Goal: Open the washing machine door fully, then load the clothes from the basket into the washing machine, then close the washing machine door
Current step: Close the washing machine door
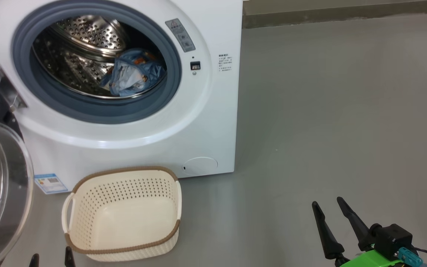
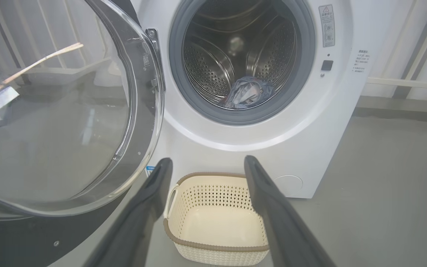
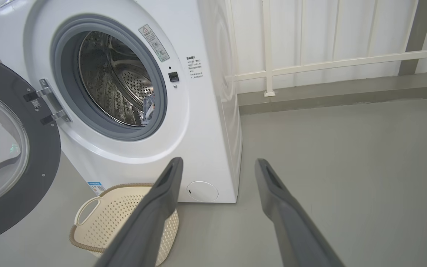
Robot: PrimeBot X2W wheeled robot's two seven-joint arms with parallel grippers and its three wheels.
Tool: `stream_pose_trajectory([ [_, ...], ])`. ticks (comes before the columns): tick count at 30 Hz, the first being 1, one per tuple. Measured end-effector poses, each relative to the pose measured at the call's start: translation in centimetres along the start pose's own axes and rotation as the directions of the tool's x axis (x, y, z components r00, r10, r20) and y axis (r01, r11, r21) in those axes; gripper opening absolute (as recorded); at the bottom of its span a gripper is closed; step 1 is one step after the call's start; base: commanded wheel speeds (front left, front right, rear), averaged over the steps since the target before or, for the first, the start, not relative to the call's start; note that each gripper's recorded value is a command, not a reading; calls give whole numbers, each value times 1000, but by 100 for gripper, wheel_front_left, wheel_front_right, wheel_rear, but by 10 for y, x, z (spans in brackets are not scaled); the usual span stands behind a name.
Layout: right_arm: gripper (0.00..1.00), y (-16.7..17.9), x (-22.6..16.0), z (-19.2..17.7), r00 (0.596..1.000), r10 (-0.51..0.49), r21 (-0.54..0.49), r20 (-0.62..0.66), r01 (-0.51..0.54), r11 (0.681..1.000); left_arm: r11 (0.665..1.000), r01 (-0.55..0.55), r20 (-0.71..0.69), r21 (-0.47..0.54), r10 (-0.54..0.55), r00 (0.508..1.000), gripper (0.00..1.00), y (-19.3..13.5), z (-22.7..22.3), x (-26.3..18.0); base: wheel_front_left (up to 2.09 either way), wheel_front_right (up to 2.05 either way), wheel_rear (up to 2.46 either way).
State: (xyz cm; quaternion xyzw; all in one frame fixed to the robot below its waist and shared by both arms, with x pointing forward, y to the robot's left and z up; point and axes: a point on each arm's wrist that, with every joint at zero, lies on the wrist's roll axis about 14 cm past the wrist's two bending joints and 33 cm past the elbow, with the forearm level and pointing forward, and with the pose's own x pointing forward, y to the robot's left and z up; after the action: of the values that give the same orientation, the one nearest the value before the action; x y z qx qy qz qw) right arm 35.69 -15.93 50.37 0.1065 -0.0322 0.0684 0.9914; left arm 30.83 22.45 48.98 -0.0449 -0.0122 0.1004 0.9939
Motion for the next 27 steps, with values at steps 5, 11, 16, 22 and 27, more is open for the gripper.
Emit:
stream_pose_trajectory([
  [5,100,1,0,1,1000,4,0,2,-4,1000,1000,-4,2,-1,4,1000,100,1,0,-1,-84,84,0],
  [11,100,2,0,2,1000,7,-2,6,-7,1000,1000,-13,6,0,13,1000,100,3,1,-2,-15,15,0],
  [16,100,3,0,3,1000,10,-3,8,-10,1000,1000,-5,12,-3,6,1000,100,0,3,-2,0,0,0],
  [22,100,4,1,4,1000,15,-4,12,-15,1000,1000,-2,23,-6,2,1000,100,-1,7,-3,0,0,0],
  [27,100,6,1,4,1000,22,-4,11,-22,1000,1000,-3,26,-7,4,1000,100,-1,7,-4,0,0,0],
])
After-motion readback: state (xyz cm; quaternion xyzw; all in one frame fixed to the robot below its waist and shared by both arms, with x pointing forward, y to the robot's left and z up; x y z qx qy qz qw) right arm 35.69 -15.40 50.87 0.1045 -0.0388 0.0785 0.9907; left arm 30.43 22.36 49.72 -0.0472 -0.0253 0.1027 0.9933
